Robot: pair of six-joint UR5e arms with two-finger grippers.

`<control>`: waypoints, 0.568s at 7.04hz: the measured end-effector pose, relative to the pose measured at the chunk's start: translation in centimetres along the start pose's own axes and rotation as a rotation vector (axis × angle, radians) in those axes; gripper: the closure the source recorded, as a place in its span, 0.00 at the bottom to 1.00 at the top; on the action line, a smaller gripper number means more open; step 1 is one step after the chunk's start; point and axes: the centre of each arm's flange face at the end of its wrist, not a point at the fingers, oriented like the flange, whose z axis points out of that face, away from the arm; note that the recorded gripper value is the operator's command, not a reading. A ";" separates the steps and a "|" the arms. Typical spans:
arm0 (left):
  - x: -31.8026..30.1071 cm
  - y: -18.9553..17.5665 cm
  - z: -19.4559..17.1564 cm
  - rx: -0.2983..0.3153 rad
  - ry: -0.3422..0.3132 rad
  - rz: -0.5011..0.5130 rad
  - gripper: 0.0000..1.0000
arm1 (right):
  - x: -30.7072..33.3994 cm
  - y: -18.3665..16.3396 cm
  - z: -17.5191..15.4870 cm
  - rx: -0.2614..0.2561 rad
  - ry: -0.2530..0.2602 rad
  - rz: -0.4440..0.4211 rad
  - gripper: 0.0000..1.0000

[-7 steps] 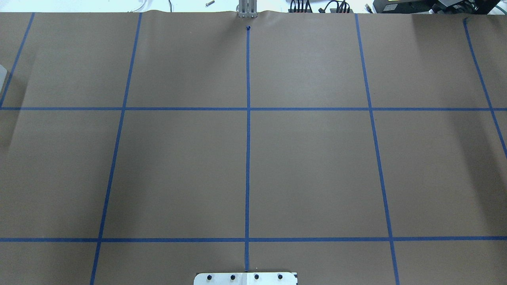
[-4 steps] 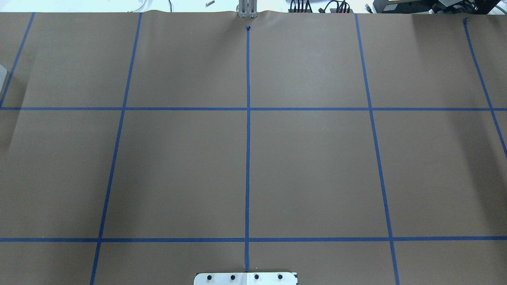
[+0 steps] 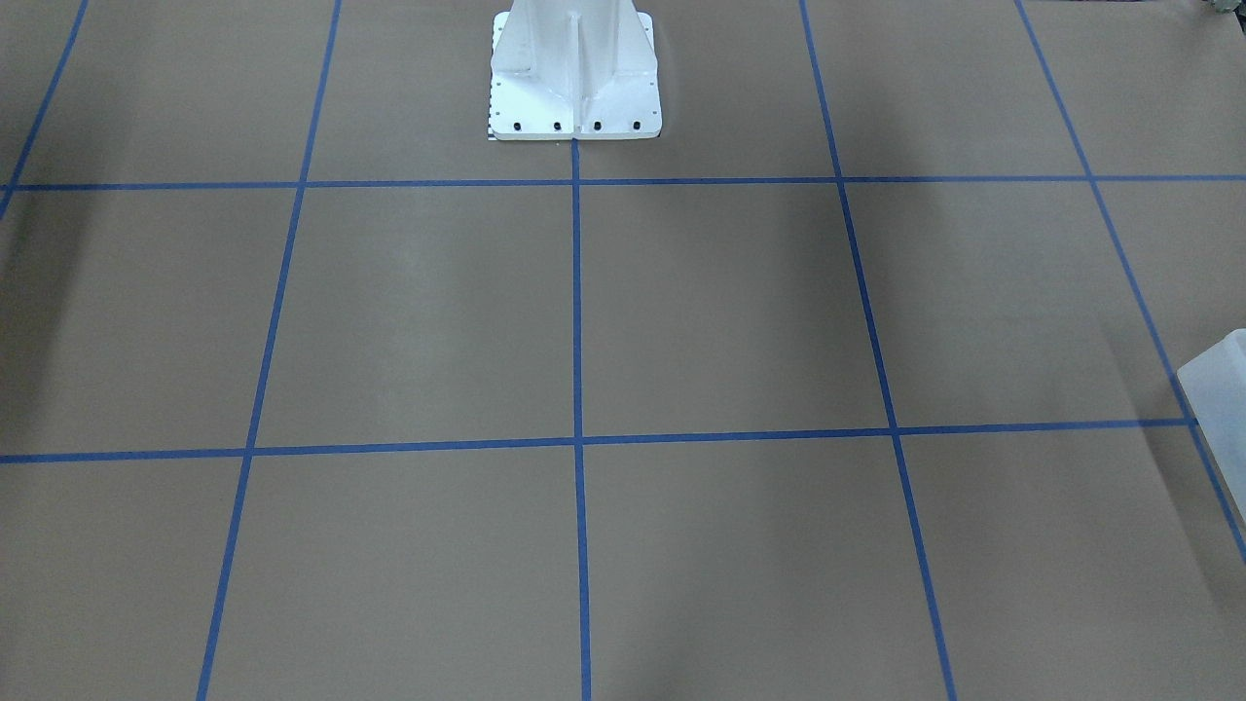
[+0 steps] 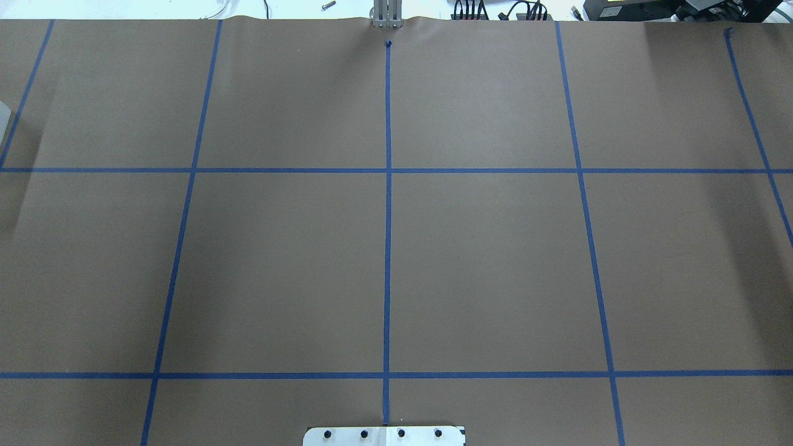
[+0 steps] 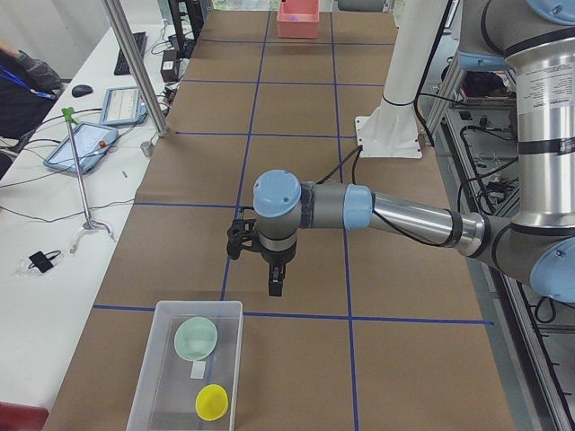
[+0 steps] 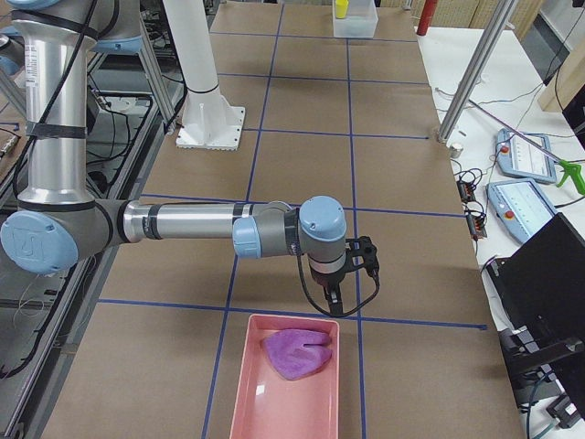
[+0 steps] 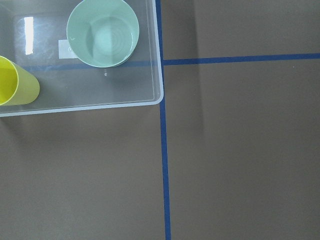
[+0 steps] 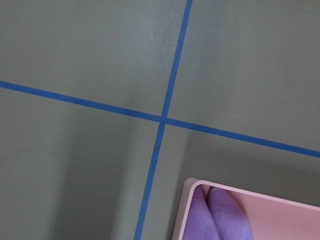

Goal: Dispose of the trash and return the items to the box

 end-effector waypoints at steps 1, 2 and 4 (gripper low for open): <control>0.0 0.0 0.0 0.000 -0.002 -0.001 0.00 | -0.1 0.0 0.1 -0.002 -0.001 -0.002 0.00; 0.0 0.0 0.0 0.000 -0.003 -0.001 0.00 | -0.2 0.0 0.2 -0.003 -0.002 -0.004 0.00; 0.1 -0.1 -0.1 0.002 -0.002 0.002 0.00 | -0.2 -0.1 0.2 -0.003 -0.003 -0.005 0.00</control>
